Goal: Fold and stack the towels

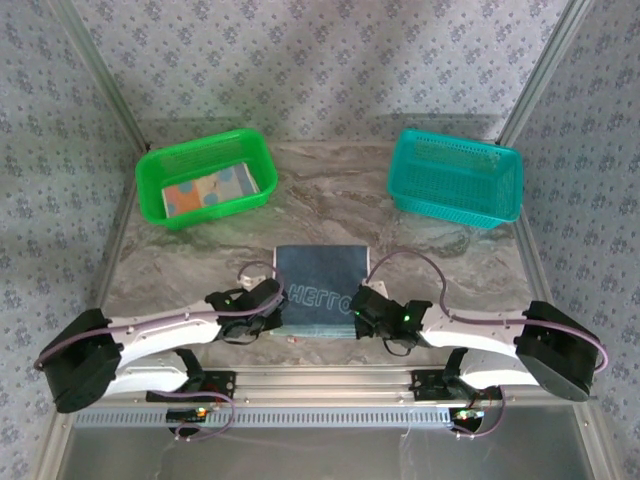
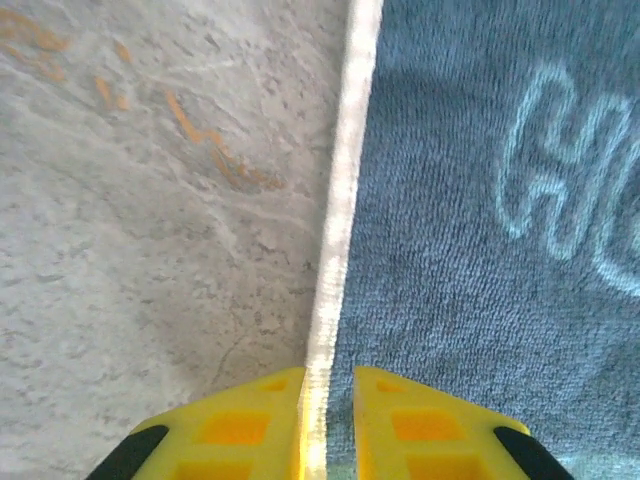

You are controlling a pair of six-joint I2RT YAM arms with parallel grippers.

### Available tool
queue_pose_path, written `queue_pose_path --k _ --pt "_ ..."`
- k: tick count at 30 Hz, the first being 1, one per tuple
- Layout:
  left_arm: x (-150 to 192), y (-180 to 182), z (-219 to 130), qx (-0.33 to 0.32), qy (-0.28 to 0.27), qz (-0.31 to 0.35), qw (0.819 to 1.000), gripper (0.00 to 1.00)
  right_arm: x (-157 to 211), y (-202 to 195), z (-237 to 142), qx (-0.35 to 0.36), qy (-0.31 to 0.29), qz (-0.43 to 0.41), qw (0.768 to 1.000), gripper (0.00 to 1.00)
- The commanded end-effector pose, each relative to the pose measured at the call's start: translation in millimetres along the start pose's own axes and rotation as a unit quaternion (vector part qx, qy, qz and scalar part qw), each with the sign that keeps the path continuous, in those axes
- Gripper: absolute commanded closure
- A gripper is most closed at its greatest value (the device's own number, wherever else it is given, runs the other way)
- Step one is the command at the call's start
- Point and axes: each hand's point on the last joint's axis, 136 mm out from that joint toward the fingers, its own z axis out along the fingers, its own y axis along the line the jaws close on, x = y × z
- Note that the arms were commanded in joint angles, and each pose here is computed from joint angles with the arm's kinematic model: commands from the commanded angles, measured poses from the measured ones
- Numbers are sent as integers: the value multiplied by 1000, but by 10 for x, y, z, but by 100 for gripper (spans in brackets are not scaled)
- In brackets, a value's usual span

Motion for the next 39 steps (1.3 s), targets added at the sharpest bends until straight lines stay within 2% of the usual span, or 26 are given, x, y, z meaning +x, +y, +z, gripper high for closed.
queue_pose_path --k 1,6,9,14,20,28,35,39 --pt "-328 -181 -193 13 -32 25 999 80 -189 0 -158 21 -15 -12 1000 91" --pt "-760 -390 -219 36 -54 35 997 100 -586 33 -218 5 -48 4 999 95" --pt "-1003 -511 -127 44 -55 40 997 100 -838 -24 -200 15 -68 13 997 100" --pt "-1337 -634 121 44 -49 48 997 100 -1212 -152 -38 12 -79 52 995 100" --pt "-1591 -660 424 42 -36 40 998 100 -1592 -252 194 22 -76 50 996 100" --pt "-1570 -481 713 14 -9 32 999 100 -1808 -383 558 30 -49 52 997 100" --pt "-1446 -133 917 -22 13 10 1000 100 -1708 -685 842 65 -17 57 996 100" --pt "-1362 -31 959 -28 22 4 999 100 -1641 -744 863 64 -14 52 996 100"
